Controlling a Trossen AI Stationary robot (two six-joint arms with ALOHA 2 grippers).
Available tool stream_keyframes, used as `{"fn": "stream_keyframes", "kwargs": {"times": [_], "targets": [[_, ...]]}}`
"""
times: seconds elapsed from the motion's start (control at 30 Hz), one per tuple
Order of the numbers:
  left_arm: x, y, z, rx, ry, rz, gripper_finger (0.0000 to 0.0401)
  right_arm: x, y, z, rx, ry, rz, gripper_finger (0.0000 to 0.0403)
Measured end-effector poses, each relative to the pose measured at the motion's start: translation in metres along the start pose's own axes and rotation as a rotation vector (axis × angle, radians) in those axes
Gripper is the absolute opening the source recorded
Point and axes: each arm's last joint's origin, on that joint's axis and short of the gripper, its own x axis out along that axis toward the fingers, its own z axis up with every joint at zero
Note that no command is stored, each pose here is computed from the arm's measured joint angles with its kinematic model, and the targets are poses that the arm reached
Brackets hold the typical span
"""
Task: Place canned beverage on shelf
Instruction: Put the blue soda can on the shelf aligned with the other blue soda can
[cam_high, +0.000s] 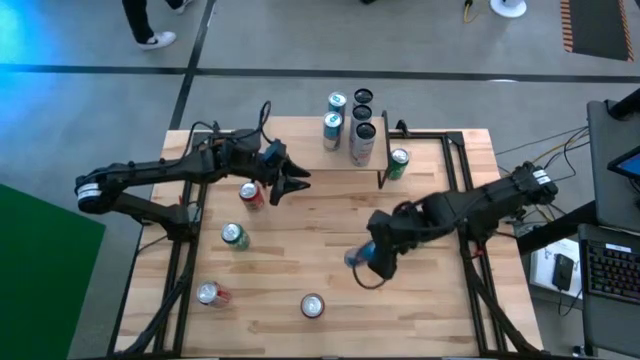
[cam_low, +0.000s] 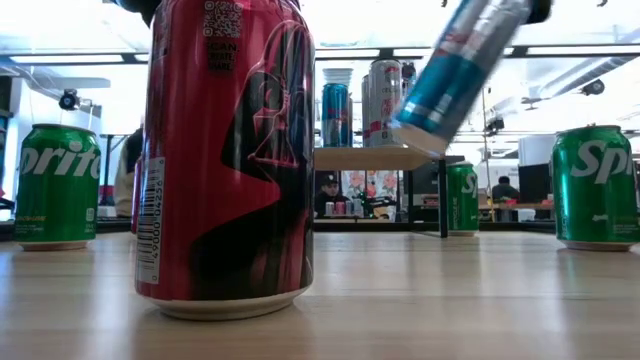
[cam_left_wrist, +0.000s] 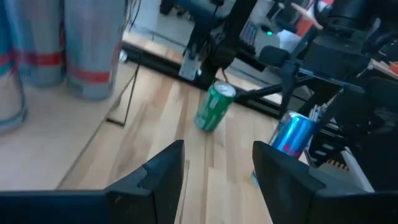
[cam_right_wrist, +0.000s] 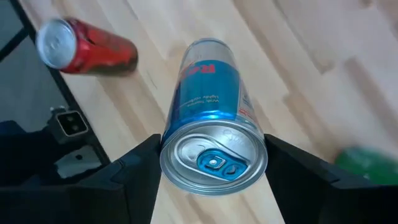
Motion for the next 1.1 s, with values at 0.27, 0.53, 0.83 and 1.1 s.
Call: {"fn": "stream_keyframes", "kwargs": {"times": [0.27,0.53,0.83,1.1], "targets": [[0.017,-0.011,-0.007,0.039,-0.021,-0.101,0.0186,-0.011,-0.021,0.034,-0.074,-0.109,-0.041,0.0242],[0.045,-0.014,-0.013,0.059,0.055,-0.139,0.0275,-0.014,-0.033,0.056,-0.183,-0.198,-0.03,0.0243],[0.085,-0.016,-0.007,0.03,0.172,-0.343,0.0333,-0.016,-0.028,0.066,-0.342,-0.3,0.008,0.0244],[0.114,-0.015,0.005,0.031,0.333,-0.377,0.0317,-0.017,-0.028,0.068,-0.338,-0.345,-0.031,0.0246]]}}
